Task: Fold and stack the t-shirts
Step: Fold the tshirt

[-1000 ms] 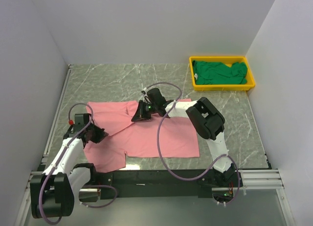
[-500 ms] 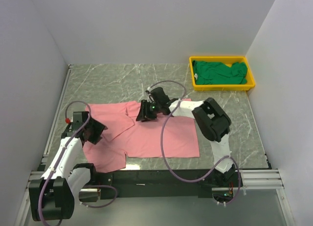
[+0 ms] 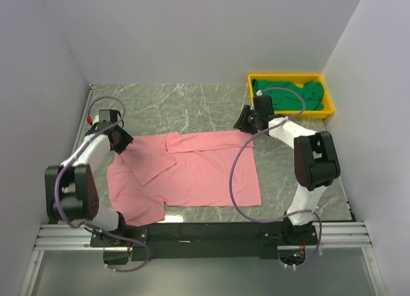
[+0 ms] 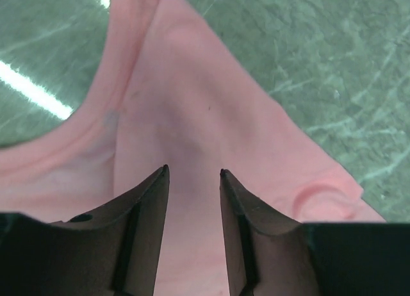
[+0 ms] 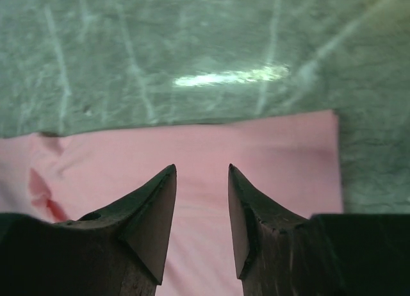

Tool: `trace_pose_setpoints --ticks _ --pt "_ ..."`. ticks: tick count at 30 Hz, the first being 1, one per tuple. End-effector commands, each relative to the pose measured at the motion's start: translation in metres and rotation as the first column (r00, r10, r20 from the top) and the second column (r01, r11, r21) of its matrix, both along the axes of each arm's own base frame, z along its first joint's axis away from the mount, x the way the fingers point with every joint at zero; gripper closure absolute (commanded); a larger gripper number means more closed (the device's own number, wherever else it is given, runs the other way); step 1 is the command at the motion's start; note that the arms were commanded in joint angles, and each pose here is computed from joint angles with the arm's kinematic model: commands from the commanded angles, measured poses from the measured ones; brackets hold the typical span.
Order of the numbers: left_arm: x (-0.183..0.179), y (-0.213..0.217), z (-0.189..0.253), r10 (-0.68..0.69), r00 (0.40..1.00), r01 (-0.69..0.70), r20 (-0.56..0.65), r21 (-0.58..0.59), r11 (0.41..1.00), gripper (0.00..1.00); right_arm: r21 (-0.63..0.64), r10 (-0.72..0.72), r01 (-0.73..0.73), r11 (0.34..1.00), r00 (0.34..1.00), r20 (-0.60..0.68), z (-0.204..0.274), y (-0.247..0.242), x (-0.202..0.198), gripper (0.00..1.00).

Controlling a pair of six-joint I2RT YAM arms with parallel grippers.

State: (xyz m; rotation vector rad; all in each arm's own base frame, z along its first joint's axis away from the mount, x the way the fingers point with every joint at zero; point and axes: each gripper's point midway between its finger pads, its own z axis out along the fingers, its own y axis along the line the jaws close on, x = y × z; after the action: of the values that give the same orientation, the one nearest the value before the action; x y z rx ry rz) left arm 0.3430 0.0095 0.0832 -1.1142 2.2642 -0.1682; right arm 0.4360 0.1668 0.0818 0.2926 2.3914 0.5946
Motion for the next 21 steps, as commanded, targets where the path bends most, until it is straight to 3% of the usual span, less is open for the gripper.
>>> trace_pose_setpoints --ticks 1,8,16,21 --pt "0.030 0.011 -0.003 -0.035 0.999 0.035 0.004 0.056 0.998 0.57 -0.027 -0.028 0.026 0.999 0.996 -0.083 -0.025 -0.012 -0.006 0.55" --pt "0.047 0.039 -0.042 0.005 0.992 0.006 -0.130 0.085 0.996 0.60 -0.021 -0.114 0.112 0.993 0.975 -0.189 -0.055 -0.035 -0.010 0.57" --pt "0.029 0.076 -0.069 0.097 0.964 -0.068 -0.249 0.121 0.990 0.61 -0.025 -0.166 0.164 0.986 0.959 -0.231 -0.061 -0.047 -0.015 0.57" --pt "0.024 0.091 -0.067 0.132 0.958 -0.099 -0.255 0.139 0.985 0.58 -0.014 -0.178 0.180 0.984 0.955 -0.236 -0.062 -0.046 -0.017 0.57"
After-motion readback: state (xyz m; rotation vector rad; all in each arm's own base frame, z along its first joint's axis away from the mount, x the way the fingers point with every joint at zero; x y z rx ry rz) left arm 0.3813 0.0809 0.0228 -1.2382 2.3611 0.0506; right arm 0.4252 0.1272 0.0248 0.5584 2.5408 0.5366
